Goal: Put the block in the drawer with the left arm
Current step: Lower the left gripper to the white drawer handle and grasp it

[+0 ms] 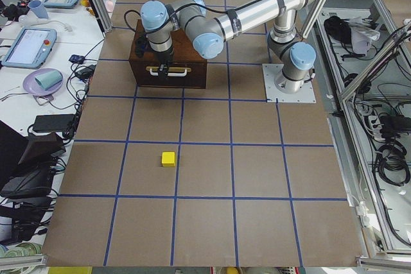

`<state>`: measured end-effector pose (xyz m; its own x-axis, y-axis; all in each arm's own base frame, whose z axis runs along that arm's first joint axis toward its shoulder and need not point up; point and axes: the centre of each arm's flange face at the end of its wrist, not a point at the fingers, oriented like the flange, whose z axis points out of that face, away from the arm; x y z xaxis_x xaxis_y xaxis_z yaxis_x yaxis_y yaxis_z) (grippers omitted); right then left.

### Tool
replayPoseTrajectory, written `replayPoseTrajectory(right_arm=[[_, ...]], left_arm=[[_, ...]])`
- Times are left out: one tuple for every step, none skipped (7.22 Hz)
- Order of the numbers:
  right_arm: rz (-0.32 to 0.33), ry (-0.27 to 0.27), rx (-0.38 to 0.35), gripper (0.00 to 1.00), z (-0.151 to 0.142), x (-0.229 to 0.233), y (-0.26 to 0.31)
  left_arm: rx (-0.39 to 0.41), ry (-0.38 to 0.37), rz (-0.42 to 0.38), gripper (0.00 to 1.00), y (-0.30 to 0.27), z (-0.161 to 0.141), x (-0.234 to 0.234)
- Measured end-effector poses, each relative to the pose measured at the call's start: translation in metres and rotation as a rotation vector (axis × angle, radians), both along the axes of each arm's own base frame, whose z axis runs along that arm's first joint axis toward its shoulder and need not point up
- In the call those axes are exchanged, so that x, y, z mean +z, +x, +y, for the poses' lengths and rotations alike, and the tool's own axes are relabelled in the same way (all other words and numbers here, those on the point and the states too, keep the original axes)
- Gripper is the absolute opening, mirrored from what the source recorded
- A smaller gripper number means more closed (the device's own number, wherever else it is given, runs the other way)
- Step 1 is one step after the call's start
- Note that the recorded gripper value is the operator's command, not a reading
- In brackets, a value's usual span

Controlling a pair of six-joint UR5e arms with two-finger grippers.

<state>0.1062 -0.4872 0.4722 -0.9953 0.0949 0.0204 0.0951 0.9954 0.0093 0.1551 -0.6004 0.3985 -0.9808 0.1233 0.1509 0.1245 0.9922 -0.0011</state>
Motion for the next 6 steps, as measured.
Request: replayPoseTrajectory(right_arm=[[0.000,0.000,0.000,1.00,0.000,0.000,0.000],[0.000,0.000,0.000,1.00,0.000,0.000,0.000],[0.000,0.000,0.000,1.00,0.000,0.000,0.000],[0.000,0.000,0.000,1.00,0.000,0.000,0.000],[0.000,0.000,0.000,1.00,0.000,0.000,0.000],[0.000,0.000,0.000,1.00,0.000,0.000,0.000]], left_arm=[[0.000,0.001,0.030,1.00,0.002,-0.003,-0.010],[0.009,0.001,0.059,1.00,0.007,-0.006,-0.020],[0.021,0.008,0.078,0.99,0.012,-0.008,-0.031],[0.035,0.016,0.099,0.99,0.014,-0.011,-0.041],[0.049,0.023,0.125,0.97,0.014,-0.014,-0.052],[0.061,0.033,0.141,0.97,0.015,-0.017,-0.061]])
